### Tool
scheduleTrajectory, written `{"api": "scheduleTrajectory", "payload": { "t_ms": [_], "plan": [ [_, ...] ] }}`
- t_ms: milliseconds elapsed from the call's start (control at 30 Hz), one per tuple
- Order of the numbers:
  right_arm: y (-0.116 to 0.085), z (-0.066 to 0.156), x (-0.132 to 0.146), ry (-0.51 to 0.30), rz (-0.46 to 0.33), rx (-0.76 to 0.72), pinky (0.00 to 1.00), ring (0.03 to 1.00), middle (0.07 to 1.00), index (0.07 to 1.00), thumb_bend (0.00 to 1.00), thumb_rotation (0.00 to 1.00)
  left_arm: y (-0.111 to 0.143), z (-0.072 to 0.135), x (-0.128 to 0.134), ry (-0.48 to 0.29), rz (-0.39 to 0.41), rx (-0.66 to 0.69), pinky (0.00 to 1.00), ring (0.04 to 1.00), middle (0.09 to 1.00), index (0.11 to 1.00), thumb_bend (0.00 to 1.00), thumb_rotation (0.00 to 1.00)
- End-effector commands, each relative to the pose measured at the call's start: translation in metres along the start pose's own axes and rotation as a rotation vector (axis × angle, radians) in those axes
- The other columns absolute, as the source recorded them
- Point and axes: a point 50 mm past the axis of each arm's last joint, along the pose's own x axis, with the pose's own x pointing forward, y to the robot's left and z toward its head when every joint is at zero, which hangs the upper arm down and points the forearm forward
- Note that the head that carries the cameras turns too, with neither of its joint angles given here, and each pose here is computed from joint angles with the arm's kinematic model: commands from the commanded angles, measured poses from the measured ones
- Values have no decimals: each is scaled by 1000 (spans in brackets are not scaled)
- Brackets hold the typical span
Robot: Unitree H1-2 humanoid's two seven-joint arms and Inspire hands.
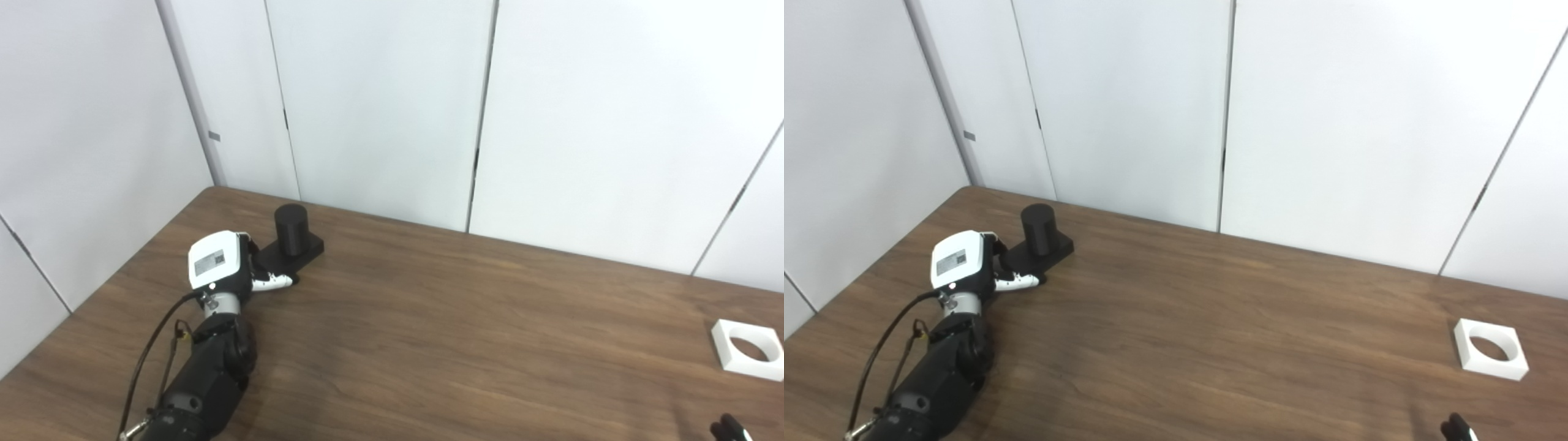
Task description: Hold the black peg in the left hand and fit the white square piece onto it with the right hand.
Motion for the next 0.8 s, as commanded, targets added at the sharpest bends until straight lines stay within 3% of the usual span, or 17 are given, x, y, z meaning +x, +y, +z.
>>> {"api": "scheduleTrajectory", "payload": {
  "t_ms": [0, 267, 767],
  "plan": [
    [7, 6, -1, -34, -13, 30, 991, 978, 949, 955, 510, 1000, 23, 7, 13, -46, 76, 2, 659, 731, 664, 481, 525, 58],
    [10, 8, -3, -32, -10, 39, 984, 982, 952, 955, 525, 1000, 27, 19, -8, -171, 32, -105, 637, 748, 678, 483, 522, 54],
    [15, 16, -3, -12, -28, 20, 1000, 971, 938, 945, 471, 1000, 36, 50, -114, -461, -145, -198, 614, 731, 698, 486, 519, 66]
  ]
}}
